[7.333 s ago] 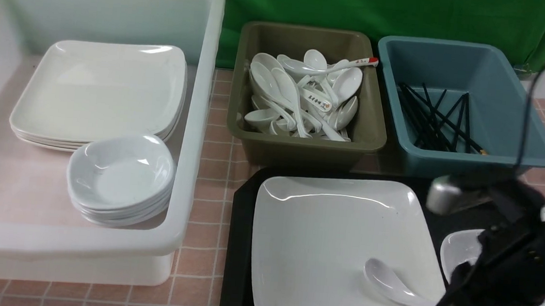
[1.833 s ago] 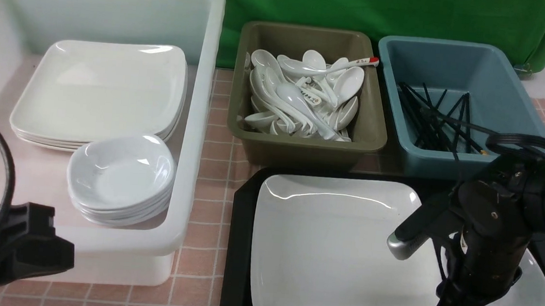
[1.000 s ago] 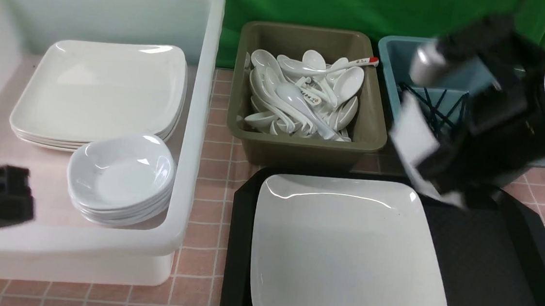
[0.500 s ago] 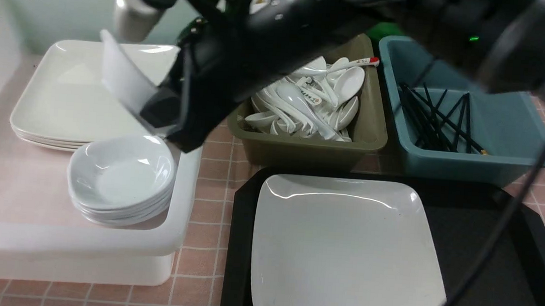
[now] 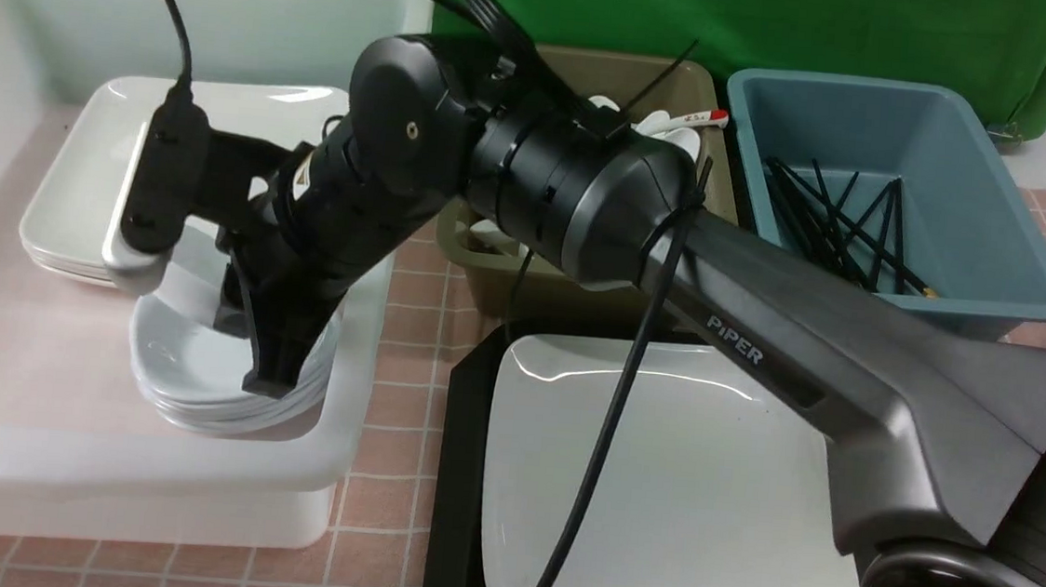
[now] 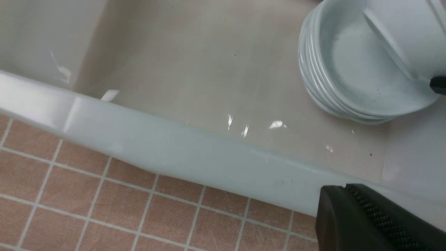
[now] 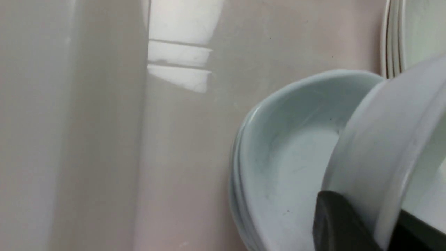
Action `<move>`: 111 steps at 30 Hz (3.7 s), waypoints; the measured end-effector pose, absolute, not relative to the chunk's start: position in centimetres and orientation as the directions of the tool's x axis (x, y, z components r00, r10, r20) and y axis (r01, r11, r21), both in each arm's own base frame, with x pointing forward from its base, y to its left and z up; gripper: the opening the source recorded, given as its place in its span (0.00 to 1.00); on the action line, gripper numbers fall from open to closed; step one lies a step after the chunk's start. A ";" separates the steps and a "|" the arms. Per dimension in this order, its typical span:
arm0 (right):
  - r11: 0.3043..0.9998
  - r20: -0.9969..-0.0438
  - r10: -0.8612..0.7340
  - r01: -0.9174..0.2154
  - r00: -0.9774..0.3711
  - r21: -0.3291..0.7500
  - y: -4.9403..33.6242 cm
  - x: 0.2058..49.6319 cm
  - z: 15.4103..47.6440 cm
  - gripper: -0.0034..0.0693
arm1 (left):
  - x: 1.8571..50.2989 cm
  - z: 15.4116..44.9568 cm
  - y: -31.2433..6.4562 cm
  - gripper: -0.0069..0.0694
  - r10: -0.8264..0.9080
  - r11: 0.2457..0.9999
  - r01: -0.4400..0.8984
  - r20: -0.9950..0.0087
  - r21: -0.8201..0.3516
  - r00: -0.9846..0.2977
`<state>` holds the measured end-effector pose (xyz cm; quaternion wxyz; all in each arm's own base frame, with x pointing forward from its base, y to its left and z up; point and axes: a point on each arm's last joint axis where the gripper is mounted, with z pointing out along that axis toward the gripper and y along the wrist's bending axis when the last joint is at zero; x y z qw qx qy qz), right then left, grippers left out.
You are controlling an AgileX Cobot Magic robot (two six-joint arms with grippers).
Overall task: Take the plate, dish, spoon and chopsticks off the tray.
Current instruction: Use the right arm to put the small plate into the large storage box on the left, then use the left arm to grab a plate from the dinner plate
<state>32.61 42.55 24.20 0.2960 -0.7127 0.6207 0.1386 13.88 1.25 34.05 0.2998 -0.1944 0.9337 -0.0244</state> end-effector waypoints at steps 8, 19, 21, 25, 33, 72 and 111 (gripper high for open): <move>-0.023 -0.562 -0.814 -0.974 0.150 -0.226 42.3 32.4 24.7 0.57 | 13.9 34.0 1.3 0.16 -0.379 0.923 -0.349 -0.550 -0.163 -0.744; 0.055 -0.475 -0.879 -0.980 0.043 -0.192 37.8 29.7 33.0 0.61 | 14.0 34.1 1.3 0.17 -0.378 0.923 -0.347 -0.559 -0.166 -0.738; 0.145 -0.469 -0.883 -0.962 -0.020 -0.232 36.2 29.3 35.5 0.44 | 14.1 34.2 1.3 0.18 -0.377 0.923 -0.343 -0.574 -0.173 -0.727; 0.358 -0.530 -0.829 -0.896 -0.177 -0.262 33.0 28.7 39.9 0.12 | 14.3 34.3 0.9 0.18 -0.381 0.924 -0.319 -0.579 -0.211 -0.721; 0.597 -0.542 -0.726 -0.779 -0.423 -0.193 23.6 27.4 42.9 0.09 | 14.4 34.4 -0.4 0.18 -0.349 0.931 -0.212 -0.555 -0.298 -0.755; 0.938 -0.529 -0.326 -0.337 -0.784 -0.079 1.5 6.3 32.1 0.09 | 15.4 26.1 -28.7 0.51 0.764 0.643 0.758 -0.153 0.105 -0.627; 0.940 -0.536 -0.318 -0.332 -0.782 -0.072 1.6 6.3 32.2 0.09 | 16.9 16.3 -31.3 0.37 0.963 0.264 0.885 -0.150 0.383 -0.222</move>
